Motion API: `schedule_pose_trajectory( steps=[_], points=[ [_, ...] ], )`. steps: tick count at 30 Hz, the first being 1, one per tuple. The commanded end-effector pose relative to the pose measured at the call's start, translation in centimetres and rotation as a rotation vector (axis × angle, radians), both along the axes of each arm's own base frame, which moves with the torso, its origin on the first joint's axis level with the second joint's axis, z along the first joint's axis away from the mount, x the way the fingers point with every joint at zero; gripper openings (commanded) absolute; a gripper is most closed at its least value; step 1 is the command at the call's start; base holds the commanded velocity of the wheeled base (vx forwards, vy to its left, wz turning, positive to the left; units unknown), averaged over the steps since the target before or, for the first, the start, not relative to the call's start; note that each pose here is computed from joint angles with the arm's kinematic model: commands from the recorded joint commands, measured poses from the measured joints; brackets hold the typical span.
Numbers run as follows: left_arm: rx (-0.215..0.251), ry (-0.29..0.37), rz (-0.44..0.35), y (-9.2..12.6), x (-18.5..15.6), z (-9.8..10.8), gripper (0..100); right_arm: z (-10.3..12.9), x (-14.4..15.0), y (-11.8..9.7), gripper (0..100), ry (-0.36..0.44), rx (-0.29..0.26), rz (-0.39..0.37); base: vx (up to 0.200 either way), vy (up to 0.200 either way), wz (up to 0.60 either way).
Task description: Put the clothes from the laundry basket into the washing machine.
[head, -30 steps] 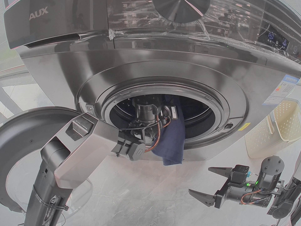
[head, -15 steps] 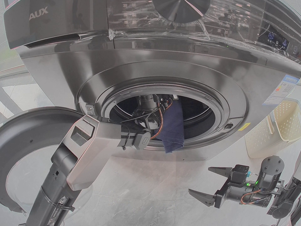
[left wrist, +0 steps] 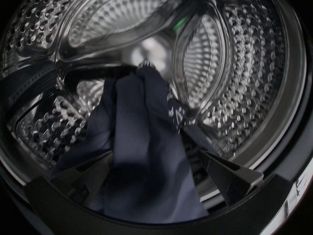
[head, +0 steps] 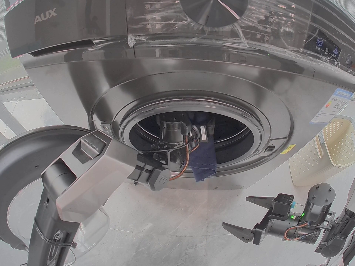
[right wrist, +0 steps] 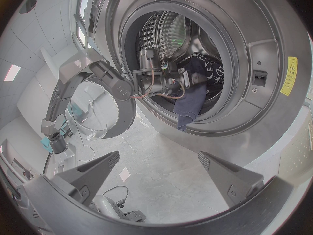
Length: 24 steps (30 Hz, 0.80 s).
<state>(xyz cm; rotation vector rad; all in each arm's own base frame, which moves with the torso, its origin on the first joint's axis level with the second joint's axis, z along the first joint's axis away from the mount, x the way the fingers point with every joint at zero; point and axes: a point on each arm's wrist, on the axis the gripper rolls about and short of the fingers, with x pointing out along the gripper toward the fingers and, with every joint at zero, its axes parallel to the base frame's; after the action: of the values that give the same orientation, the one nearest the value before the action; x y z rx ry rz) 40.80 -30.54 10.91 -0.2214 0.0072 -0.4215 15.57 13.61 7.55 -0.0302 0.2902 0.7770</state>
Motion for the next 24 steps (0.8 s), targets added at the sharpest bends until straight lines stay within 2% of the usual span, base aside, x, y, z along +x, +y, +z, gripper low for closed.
schedule_pose_trajectory(
  steps=[1,4,5,8,14,17,18,19,20,22,24],
  points=[
    [0.098,0.071,-0.015,1.9,-2.7,0.3,100,0.0,0.0,0.0,100,-0.002,0.001,0.002,0.0,0.0,0.0],
    [0.103,0.076,-0.023,1.6,-2.0,-1.0,100,0.0,0.0,0.1,100,0.0,0.0,0.002,0.0,0.0,0.0],
    [0.099,0.071,-0.025,1.4,-1.8,-1.1,0,0.0,0.0,0.1,100,0.0,0.0,0.002,0.0,0.0,0.0],
    [0.106,0.079,-0.017,1.3,-0.9,-2.1,0,0.0,0.0,0.0,100,0.0,0.0,0.001,0.0,0.0,0.0],
    [0.102,0.077,-0.028,1.3,-0.6,-1.9,0,0.0,0.0,0.1,100,-0.002,0.001,0.001,0.0,0.0,0.0],
    [0.057,0.027,-0.028,0.5,0.5,-1.2,0,0.0,0.0,0.1,100,-0.003,0.002,0.002,0.0,0.0,0.0],
    [0.057,0.027,-0.028,0.5,0.5,-1.2,0,0.0,0.0,0.1,100,-0.003,0.002,0.002,0.0,0.0,0.0],
    [0.007,-0.014,-0.027,0.1,1.1,-0.2,0,0.0,0.0,0.1,100,-0.002,0.001,0.002,0.0,0.0,0.0],
    [0.007,-0.014,-0.027,0.1,1.1,-0.2,0,0.0,0.0,0.1,100,-0.002,0.001,0.002,0.0,0.0,0.0],
    [-0.104,-0.083,-0.023,-0.3,2.0,2.1,0,0.1,0.0,0.0,100,-0.005,0.004,-0.001,0.0,0.0,0.0],
    [-0.148,-0.123,-0.01,-0.3,2.4,3.3,0,0.1,0.1,0.0,100,-0.005,0.004,-0.002,0.0,0.0,0.0]
  ],
)
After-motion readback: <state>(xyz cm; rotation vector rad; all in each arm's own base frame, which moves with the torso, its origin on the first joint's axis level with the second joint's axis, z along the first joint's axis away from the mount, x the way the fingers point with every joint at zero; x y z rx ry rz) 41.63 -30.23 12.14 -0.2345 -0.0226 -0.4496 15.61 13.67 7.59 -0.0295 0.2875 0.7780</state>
